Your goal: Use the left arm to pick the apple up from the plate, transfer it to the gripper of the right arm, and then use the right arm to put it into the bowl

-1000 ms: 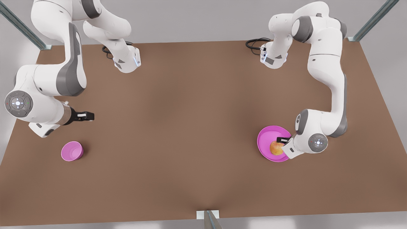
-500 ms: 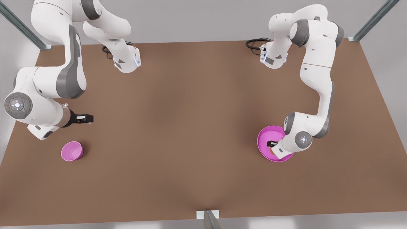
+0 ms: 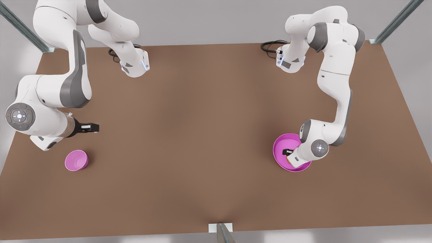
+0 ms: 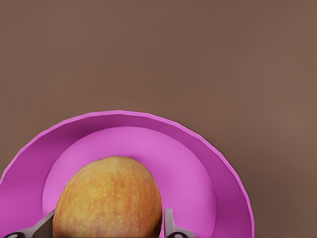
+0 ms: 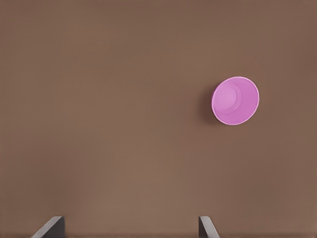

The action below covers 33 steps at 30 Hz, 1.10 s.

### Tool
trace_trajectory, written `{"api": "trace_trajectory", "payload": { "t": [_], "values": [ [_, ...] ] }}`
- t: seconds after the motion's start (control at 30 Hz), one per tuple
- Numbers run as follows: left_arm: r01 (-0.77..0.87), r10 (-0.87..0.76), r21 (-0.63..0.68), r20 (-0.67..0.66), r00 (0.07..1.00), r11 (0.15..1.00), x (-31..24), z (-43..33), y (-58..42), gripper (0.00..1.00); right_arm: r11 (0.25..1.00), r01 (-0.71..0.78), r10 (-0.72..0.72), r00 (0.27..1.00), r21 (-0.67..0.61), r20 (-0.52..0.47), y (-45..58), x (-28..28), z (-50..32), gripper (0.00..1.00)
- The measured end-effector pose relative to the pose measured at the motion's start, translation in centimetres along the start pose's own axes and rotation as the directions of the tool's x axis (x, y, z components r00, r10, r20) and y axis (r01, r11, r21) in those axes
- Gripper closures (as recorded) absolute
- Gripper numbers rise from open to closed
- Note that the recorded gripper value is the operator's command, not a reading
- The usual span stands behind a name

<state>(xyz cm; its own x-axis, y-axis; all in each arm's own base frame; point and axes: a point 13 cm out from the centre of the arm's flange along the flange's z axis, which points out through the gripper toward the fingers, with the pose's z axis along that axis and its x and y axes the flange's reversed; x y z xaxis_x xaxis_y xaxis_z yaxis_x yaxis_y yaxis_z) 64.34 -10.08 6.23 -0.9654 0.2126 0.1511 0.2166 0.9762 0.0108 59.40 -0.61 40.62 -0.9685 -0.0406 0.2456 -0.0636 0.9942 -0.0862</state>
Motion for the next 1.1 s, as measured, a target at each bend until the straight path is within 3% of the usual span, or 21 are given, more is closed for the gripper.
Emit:
{"api": "trace_trajectory", "payload": {
  "t": [0.43,0.53,0.8,0.97,1.1],
  "values": [
    [0.007,-0.007,0.006,0.017,1.0,1.0,-0.6,1.8,0.2,0.0,1.0,0.0,0.0,1.0,0.005,-0.005,-0.1,0.0,0.2,0.0],
    [0.009,-0.009,0.005,0.022,1.0,1.0,-0.7,1.7,0.3,0.13,1.0,0.001,-0.001,1.0,0.005,-0.01,0.0,-0.1,0.5,0.0],
    [0.03,-0.03,0.004,0.026,0.999,1.0,-0.4,-1.6,0.8,0.13,1.0,0.001,-0.001,1.0,0.006,-0.011,0.0,-0.2,0.6,0.0],
    [0.077,-0.078,0.086,0.011,0.997,0.993,-1.0,-6.8,-0.9,0.13,1.0,0.003,-0.003,1.0,-0.002,-0.014,0.2,-1.0,1.0,0.0],
    [-0.005,0.002,0.259,0.012,1.0,0.966,-2.1,-12.5,-12.0,0.13,0.995,0.056,-0.062,0.996,-0.083,-0.064,4.3,-3.2,4.7,0.0]
  ]
}}
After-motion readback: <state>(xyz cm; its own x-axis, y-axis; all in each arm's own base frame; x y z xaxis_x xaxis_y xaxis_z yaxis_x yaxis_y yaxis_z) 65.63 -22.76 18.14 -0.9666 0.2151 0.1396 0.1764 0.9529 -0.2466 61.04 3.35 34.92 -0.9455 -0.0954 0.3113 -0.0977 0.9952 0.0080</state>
